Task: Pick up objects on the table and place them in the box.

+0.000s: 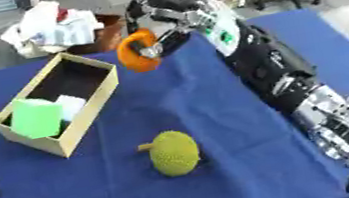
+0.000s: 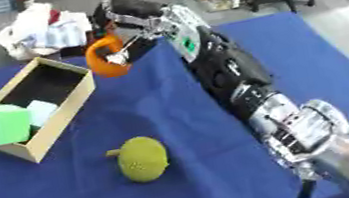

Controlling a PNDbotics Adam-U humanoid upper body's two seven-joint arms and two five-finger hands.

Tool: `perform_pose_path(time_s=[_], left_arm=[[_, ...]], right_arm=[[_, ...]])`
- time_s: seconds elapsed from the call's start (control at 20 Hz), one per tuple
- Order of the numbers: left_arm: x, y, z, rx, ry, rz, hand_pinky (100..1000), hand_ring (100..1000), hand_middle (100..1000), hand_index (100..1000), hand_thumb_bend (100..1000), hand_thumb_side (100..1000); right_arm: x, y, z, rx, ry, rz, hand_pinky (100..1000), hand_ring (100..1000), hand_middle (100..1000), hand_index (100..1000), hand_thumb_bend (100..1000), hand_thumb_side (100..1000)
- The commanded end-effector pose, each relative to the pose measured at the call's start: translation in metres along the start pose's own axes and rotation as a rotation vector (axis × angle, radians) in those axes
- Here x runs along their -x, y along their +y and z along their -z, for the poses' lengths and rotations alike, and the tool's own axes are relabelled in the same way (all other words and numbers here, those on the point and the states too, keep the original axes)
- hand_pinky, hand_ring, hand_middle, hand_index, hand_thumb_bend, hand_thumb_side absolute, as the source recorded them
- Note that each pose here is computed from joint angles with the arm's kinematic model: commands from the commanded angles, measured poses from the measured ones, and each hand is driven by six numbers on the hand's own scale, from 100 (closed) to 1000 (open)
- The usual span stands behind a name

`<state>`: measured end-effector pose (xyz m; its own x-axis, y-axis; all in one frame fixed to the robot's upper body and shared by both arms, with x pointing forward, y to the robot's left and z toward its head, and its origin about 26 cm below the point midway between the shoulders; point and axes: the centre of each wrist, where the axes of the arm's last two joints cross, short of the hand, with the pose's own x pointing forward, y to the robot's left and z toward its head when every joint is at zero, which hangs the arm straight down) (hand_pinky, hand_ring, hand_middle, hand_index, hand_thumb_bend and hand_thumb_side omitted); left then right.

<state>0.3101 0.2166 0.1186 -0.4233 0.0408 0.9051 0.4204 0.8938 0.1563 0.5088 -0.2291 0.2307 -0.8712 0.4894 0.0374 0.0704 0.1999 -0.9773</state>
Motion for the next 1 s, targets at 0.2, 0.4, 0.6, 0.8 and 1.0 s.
perform_pose_path(time_s=[0.2, 0.4, 0.6, 0.8, 1.0], left_arm=[[-0.008, -0.005, 0.008, 0.040, -0.034, -0.006, 621, 650, 598, 807, 100, 861], [-0.008, -0.007, 0.009, 0.056, -0.035, -0.011, 620, 650, 598, 807, 100, 861], [-0.009, -0.008, 0.011, 0.062, -0.038, -0.014, 621, 649, 598, 807, 100, 859], [-0.009, -0.009, 0.011, 0.064, -0.041, -0.015, 620, 649, 598, 807, 100, 856], [-0.009, -0.008, 0.011, 0.059, -0.039, -0.016, 620, 649, 599, 807, 100, 856]], right_arm=[[-0.008, 0.002, 0.025, 0.061, 0.058, -0.044, 726, 625, 464, 599, 100, 218], [-0.013, 0.015, 0.034, 0.140, 0.108, -0.054, 737, 661, 549, 683, 100, 232], [-0.018, 0.026, 0.041, 0.103, 0.114, -0.098, 815, 820, 870, 1000, 100, 200], [-0.019, 0.037, 0.041, -0.022, 0.132, -0.125, 854, 880, 966, 1000, 100, 198], [-0.017, 0.036, 0.037, -0.031, 0.142, -0.130, 849, 870, 953, 1000, 100, 198]])
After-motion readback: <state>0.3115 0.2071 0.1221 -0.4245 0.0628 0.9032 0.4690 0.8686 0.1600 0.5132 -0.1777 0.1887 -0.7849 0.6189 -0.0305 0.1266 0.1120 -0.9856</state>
